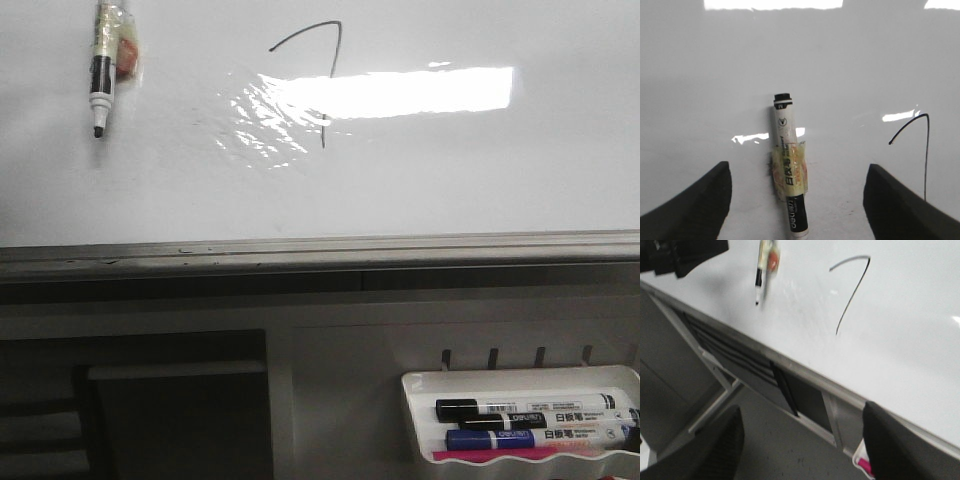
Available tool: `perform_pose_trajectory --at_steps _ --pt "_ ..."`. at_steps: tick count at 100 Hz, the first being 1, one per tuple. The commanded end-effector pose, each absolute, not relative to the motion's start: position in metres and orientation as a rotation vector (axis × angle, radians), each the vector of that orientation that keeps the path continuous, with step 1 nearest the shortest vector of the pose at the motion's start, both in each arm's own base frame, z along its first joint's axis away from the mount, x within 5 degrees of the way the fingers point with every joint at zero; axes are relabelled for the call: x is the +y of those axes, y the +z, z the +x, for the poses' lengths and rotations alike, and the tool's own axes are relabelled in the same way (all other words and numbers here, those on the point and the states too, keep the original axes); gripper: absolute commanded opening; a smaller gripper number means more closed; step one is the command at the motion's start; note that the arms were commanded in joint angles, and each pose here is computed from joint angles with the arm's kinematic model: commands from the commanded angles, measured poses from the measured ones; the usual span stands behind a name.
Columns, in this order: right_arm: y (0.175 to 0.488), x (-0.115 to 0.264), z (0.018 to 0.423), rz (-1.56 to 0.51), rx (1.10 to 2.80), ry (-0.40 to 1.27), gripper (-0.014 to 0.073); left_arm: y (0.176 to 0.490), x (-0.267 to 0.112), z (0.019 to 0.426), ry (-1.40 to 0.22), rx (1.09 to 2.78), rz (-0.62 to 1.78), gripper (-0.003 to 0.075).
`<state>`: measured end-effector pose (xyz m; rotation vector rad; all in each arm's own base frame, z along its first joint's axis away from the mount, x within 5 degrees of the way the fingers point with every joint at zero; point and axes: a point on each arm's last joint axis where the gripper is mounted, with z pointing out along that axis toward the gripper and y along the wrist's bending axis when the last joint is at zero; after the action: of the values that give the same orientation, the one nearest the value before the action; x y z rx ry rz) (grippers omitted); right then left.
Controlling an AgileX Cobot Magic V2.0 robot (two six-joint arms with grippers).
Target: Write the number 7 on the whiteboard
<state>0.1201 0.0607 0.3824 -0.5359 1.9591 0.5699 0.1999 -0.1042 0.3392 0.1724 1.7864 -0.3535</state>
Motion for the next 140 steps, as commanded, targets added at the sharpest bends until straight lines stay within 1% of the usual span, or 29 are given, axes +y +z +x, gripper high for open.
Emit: perform_pose_trajectory --at_steps 1,7,13,19,22,29,32,34,39,41,42,50,67,80,89,102,140 --pt "0.403 0.058 0.125 -0.401 1.810 0.581 0.0353 0.361 -0.094 0.181 -0.375 1.682 0.192 0.0501" --pt "0.406 0.056 0.127 -0.365 1.778 0.574 0.0239 0.366 -0.089 0.170 -0.401 1.646 0.197 0.0491" --pt "0.408 0.055 0.128 -0.353 1.759 0.560 0.0088 0.368 -0.084 0.158 -0.428 1.616 0.210 0.0469" --pt "0.409 0.055 0.127 -0.386 1.742 0.527 -0.0065 0.367 -0.080 0.147 -0.450 1.589 0.232 0.0417" --pt "0.409 0.054 0.126 -0.396 1.734 0.516 -0.0066 0.366 -0.077 0.140 -0.461 1.573 0.246 0.0384" --pt "0.407 0.053 0.120 -0.411 1.703 0.479 -0.0051 0.361 -0.073 0.127 -0.494 1.551 0.279 0.0272" --pt "0.404 0.051 0.115 -0.414 1.683 0.457 -0.0052 0.357 -0.072 0.122 -0.506 1.543 0.296 0.0200" --pt "0.401 0.050 0.113 -0.408 1.679 0.447 -0.0052 0.354 -0.071 0.118 -0.511 1.536 0.312 0.0169" --pt "0.395 0.047 0.102 -0.408 1.639 0.409 -0.0052 0.347 -0.068 0.109 -0.516 1.522 0.353 0.0041" --pt "0.390 0.046 0.100 -0.404 1.638 0.401 -0.0052 0.343 -0.068 0.106 -0.520 1.516 0.372 0.0008" --pt "0.389 0.046 0.098 -0.397 1.629 0.396 -0.0052 0.341 -0.067 0.105 -0.515 1.514 0.376 -0.0024" --pt "0.373 0.039 0.079 -0.338 1.563 0.357 -0.0052 0.325 -0.061 0.093 -0.518 1.510 0.391 -0.0020" --pt "0.328 0.025 0.046 -0.231 1.434 0.282 -0.0053 0.300 -0.048 0.072 -0.522 1.474 0.384 -0.0020" --pt "0.296 0.024 0.035 -0.231 1.419 0.280 -0.0053 0.291 -0.038 0.058 -0.528 1.414 0.367 -0.0020" --pt "0.282 0.024 0.032 -0.229 1.415 0.279 -0.0053 0.289 -0.032 0.050 -0.531 1.365 0.348 -0.0020" --pt "0.283 0.020 0.029 -0.192 1.364 0.253 -0.0053 0.290 -0.026 0.044 -0.526 1.325 0.323 -0.0020" --pt "0.277 0.022 0.031 -0.211 1.394 0.269 -0.0053 0.290 -0.026 0.044 -0.531 1.322 0.320 -0.0020"
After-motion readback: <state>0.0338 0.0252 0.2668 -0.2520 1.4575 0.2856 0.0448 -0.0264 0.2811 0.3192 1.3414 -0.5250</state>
